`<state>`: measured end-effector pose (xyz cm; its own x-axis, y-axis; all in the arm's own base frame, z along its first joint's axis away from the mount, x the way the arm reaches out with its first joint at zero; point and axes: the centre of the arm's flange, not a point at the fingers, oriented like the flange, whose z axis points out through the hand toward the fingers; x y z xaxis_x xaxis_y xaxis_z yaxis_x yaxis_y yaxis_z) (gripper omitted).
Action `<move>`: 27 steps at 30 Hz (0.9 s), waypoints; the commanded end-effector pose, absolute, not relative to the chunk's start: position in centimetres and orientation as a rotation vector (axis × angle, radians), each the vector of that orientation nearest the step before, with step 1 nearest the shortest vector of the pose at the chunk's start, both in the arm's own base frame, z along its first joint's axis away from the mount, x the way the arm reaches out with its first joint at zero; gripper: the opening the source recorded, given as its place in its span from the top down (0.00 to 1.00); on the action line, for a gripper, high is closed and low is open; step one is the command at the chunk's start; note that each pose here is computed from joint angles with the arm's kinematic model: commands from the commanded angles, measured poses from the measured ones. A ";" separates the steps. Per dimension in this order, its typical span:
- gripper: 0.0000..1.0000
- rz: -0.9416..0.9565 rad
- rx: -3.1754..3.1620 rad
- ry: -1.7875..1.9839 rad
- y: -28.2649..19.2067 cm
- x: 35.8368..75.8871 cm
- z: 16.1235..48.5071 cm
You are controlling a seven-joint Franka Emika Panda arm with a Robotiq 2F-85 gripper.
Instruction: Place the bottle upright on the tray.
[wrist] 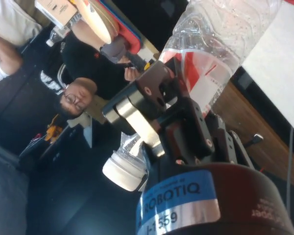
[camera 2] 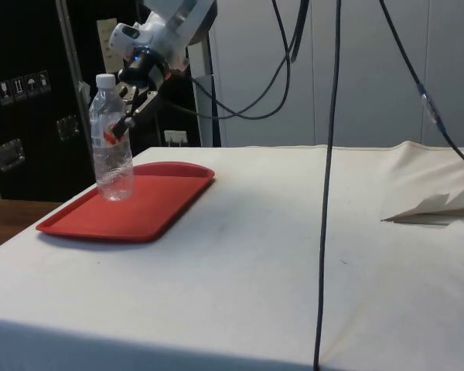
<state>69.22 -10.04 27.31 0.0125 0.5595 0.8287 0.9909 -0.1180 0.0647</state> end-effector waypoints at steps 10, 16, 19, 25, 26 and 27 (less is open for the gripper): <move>0.66 -0.933 -1.773 -1.628 -9.9 70.3 27.0; 0.66 -0.881 -1.806 -1.653 -9.9 70.9 26.8; 0.66 -0.888 -1.797 -1.651 -9.8 70.9 26.8; 0.66 -0.881 -1.799 -1.653 -9.8 71.0 26.7; 0.66 -0.881 -1.798 -1.653 -9.8 71.0 26.7; 0.66 -0.884 -1.794 -1.653 -9.8 71.0 26.8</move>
